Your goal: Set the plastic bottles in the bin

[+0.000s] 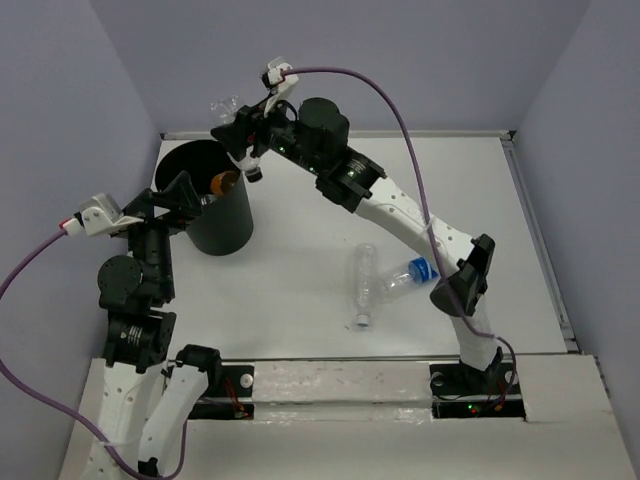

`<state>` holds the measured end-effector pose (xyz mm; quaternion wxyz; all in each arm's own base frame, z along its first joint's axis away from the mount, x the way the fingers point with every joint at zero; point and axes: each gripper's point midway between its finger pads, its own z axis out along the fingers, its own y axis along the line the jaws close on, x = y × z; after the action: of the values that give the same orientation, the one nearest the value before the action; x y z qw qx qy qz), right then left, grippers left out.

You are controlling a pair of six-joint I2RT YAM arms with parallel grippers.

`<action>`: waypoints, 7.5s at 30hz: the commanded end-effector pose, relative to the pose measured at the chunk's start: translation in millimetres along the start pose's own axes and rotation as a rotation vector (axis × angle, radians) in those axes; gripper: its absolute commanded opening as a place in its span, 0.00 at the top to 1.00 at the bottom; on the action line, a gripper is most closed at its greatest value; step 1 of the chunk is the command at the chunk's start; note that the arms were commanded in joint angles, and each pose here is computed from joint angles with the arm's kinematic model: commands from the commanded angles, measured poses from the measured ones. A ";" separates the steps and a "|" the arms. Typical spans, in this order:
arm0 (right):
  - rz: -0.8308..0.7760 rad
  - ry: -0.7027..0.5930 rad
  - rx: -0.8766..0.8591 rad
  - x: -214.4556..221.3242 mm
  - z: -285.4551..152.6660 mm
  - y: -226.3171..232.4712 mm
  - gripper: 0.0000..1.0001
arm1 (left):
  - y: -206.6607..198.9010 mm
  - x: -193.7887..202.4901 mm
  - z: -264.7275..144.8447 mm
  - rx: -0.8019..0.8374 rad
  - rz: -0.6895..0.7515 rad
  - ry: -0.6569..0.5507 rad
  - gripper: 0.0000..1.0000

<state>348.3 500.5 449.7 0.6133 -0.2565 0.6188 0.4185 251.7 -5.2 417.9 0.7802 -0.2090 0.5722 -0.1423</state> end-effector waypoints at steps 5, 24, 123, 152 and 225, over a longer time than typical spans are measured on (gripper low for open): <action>0.060 -0.382 -0.132 -25.1 71.8 13.5 0.60 | -7.1 -21.7 -2.3 0.009 -0.043 -0.069 0.01; 0.118 -0.453 -0.083 -34.1 64.1 -8.6 0.00 | -47.5 -20.5 -7.1 0.183 -0.066 0.030 0.01; 0.649 0.105 1.121 279.2 -398.3 -256.0 0.43 | 70.1 39.3 141.6 -0.570 0.454 -0.066 0.20; 0.067 -0.192 0.351 20.4 -125.1 -68.1 0.48 | -8.7 -7.6 7.6 0.015 0.022 -0.013 0.01; 0.012 -0.418 -0.036 -10.5 -27.7 15.6 0.20 | -10.1 -39.4 -32.4 0.053 -0.063 -0.100 0.01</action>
<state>348.8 519.4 437.5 0.7117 -0.1886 0.4890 0.4677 204.3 7.6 434.9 0.8082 -0.2326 0.5166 -0.1607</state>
